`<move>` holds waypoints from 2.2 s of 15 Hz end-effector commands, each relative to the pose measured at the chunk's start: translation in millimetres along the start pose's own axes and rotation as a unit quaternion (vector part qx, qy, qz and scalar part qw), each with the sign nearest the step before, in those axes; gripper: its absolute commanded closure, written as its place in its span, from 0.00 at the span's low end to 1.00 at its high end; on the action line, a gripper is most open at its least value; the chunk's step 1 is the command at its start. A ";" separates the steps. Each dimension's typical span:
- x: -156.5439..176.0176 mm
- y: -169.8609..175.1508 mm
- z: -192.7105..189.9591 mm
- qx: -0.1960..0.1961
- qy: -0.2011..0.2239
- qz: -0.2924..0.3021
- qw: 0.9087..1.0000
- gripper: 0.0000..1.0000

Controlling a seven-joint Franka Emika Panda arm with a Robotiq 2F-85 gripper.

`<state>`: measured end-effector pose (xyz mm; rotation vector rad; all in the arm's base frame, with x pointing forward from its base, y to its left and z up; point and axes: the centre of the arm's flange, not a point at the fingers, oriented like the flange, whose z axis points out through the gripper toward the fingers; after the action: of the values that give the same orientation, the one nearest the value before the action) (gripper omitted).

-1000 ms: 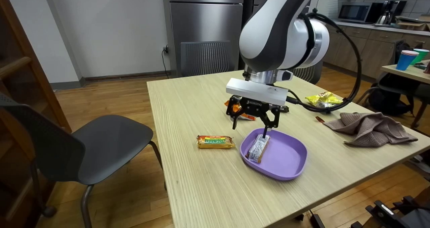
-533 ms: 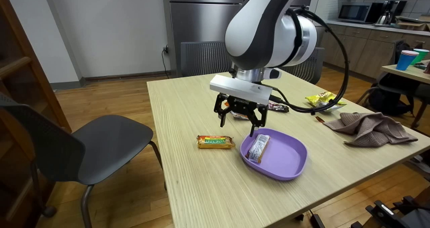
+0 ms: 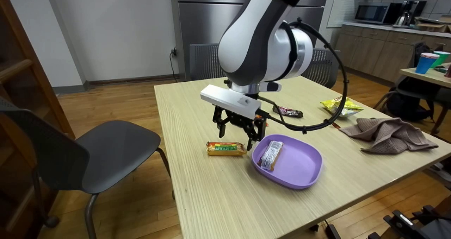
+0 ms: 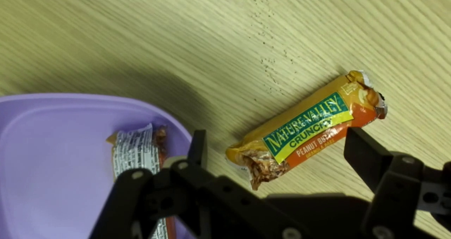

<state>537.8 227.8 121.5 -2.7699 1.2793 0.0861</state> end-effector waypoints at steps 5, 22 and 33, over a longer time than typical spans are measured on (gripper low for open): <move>10.5 -30.1 28.7 0.026 0.013 0.061 0.998 0.00; 15.0 -40.7 31.5 0.047 0.024 0.071 0.996 0.00; -8.1 -43.2 24.2 0.046 0.041 0.090 0.994 0.00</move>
<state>570.7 255.5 93.1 -2.6284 1.4648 -0.0505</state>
